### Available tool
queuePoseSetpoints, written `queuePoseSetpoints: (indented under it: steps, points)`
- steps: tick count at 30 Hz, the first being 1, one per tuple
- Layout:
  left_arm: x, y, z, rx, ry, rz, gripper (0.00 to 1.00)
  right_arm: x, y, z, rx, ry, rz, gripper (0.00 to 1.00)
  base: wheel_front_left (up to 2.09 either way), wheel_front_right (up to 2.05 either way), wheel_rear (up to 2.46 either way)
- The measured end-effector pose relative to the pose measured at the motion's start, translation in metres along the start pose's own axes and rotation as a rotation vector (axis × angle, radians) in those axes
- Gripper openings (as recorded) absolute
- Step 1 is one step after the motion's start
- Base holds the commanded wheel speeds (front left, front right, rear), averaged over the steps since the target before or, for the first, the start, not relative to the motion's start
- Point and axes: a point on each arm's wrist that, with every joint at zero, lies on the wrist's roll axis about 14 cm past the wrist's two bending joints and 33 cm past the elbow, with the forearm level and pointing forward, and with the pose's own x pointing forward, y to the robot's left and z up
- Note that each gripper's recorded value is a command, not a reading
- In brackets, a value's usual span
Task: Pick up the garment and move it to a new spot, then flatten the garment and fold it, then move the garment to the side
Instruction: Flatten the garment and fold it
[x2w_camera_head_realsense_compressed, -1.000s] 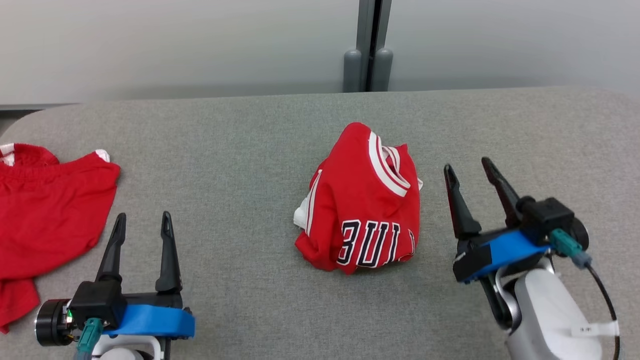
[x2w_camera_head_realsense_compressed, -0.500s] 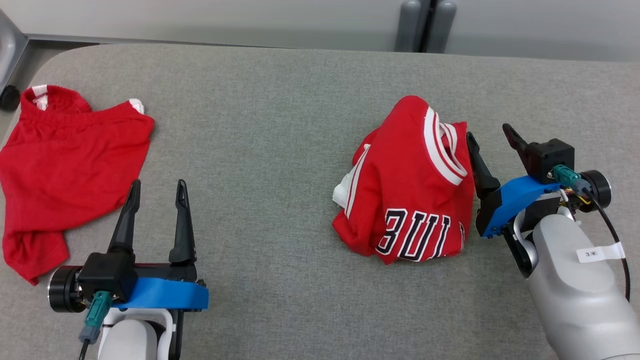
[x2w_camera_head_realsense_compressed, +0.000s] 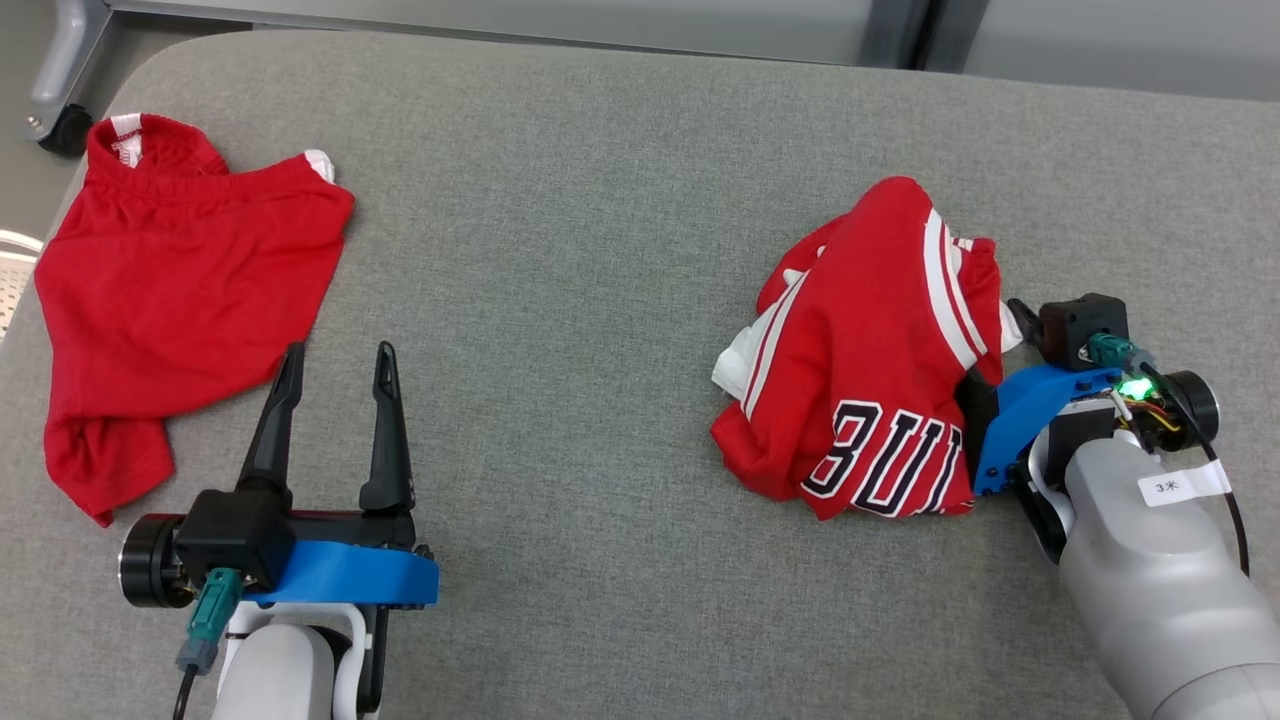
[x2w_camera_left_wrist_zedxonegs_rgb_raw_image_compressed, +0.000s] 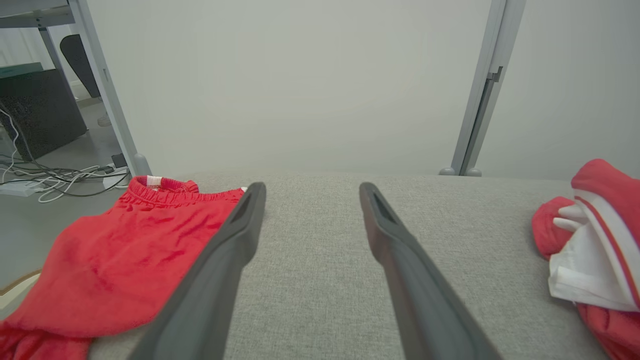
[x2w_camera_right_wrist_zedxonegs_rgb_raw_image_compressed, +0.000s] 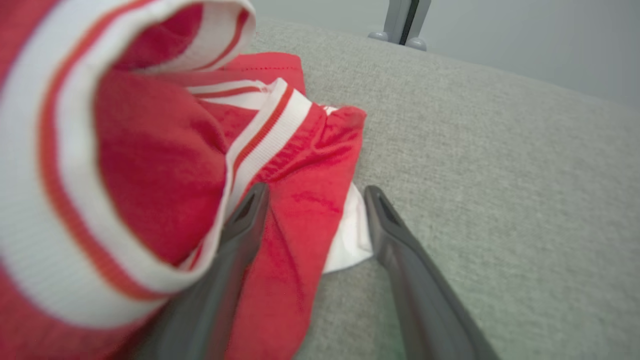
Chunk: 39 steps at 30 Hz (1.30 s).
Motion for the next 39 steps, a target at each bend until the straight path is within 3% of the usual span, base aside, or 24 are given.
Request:
queuePoseSetpoints:
  steps: [4, 5, 6, 10, 14, 21, 26, 32, 39]
  points:
    - [0.000, -0.001, -0.001, -0.003, 0.004, 0.002, 1.00, 0.002, 0.004, -0.004, 0.030, 0.031, 0.003, 0.97, 0.00, 0.00, 0.00]
    - [0.000, -0.002, -0.002, -0.004, 0.004, 0.001, 1.00, 0.002, 0.005, -0.005, 0.036, 0.038, 0.004, 0.25, 0.00, 0.00, 0.00]
    - [0.001, -0.002, -0.002, -0.005, 0.004, 0.000, 1.00, 0.001, 0.006, -0.005, 0.042, 0.039, 0.005, 0.00, 0.00, 0.00, 0.00]
    - [0.002, -0.006, 0.000, -0.008, -0.003, -0.007, 1.00, -0.003, 0.007, 0.000, 0.050, 0.024, 0.005, 0.00, 0.00, 0.00, 0.00]
    - [0.000, -0.009, 0.004, -0.009, -0.014, -0.015, 1.00, -0.013, -0.014, 0.010, 0.060, -0.011, -0.043, 0.00, 0.00, 0.00, 0.00]
    - [-0.001, -0.017, 0.014, -0.014, -0.043, -0.045, 1.00, -0.045, -0.077, 0.061, 0.056, -0.199, -0.173, 0.00, 0.00, 0.00, 0.00]
    - [-0.007, -0.022, 0.020, -0.023, -0.061, -0.061, 1.00, -0.073, -0.093, 0.102, 0.025, -0.343, -0.219, 0.00, 0.00, 0.00, 0.00]
    - [-0.014, -0.026, 0.026, -0.031, -0.077, -0.075, 1.00, -0.091, -0.050, 0.137, -0.005, -0.481, -0.138, 0.00, 0.00, 0.00, 0.00]
    - [-0.022, -0.018, 0.031, -0.044, -0.091, -0.051, 1.00, -0.094, 0.058, 0.146, -0.019, -0.546, 0.119, 0.00, 0.00, 0.00, 0.00]
